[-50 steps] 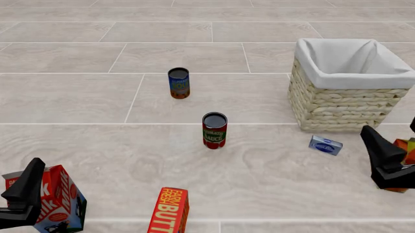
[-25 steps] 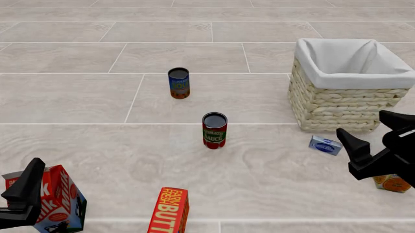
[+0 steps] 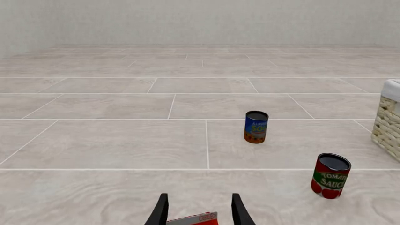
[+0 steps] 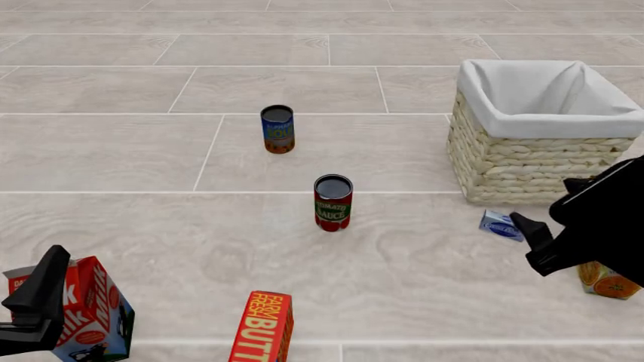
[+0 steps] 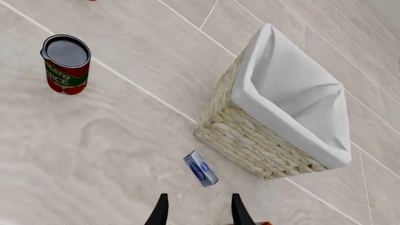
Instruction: Pick the cream cheese and place it in the basket.
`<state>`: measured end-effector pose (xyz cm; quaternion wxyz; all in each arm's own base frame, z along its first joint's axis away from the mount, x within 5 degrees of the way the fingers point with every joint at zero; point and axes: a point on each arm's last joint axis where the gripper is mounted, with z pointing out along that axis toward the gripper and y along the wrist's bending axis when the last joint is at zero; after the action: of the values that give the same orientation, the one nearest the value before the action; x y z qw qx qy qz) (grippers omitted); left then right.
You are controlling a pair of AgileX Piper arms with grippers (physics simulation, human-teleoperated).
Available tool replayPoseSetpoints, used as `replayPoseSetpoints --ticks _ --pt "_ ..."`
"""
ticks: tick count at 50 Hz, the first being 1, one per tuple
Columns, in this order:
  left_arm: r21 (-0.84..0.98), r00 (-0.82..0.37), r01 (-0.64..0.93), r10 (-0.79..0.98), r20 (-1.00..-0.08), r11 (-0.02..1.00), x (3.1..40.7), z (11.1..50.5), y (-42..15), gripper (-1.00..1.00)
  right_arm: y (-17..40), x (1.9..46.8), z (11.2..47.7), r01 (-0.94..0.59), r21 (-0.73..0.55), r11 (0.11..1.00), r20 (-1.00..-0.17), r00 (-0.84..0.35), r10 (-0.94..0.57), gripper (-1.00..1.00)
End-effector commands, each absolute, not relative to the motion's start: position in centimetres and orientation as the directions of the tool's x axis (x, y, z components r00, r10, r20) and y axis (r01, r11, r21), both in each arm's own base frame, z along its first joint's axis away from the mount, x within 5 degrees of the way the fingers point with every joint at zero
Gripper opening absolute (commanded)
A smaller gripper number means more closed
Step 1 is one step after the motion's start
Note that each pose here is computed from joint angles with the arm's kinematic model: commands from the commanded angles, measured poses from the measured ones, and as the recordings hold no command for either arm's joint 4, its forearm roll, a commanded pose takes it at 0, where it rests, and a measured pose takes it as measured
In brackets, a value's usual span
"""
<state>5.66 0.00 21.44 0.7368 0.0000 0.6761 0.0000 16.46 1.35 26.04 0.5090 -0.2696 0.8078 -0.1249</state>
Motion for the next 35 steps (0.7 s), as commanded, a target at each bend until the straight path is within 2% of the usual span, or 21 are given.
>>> replayPoseSetpoints --ticks 1,14,18,21,35 --pt "0.000 0.086 0.000 0.000 -0.996 1.000 5.7 21.4 0.0 1.00 0.6 19.2 25.7 -0.331 -0.506 0.797 -0.691 -0.397 -0.604 1.00" --pt "0.000 0.086 0.000 0.000 -0.996 1.000 5.7 21.4 0.0 1.00 0.3 23.1 23.0 -0.418 -0.525 0.742 -0.590 -0.451 -0.670 1.00" --pt "0.000 0.086 0.000 0.000 -0.996 1.000 5.7 21.4 0.0 1.00 0.9 23.8 22.6 -0.435 -0.492 0.754 -0.594 -0.466 -0.656 1.00" --pt "0.000 0.086 0.000 0.000 -0.996 1.000 5.7 21.4 0.0 1.00 0.1 24.7 21.3 -0.444 -0.509 0.737 -0.558 -0.483 -0.675 1.00" --pt "0.000 0.086 0.000 0.000 -0.996 1.000 5.7 21.4 0.0 1.00 -0.8 27.5 20.2 -0.468 -0.502 0.728 -0.511 -0.518 -0.686 1.00"
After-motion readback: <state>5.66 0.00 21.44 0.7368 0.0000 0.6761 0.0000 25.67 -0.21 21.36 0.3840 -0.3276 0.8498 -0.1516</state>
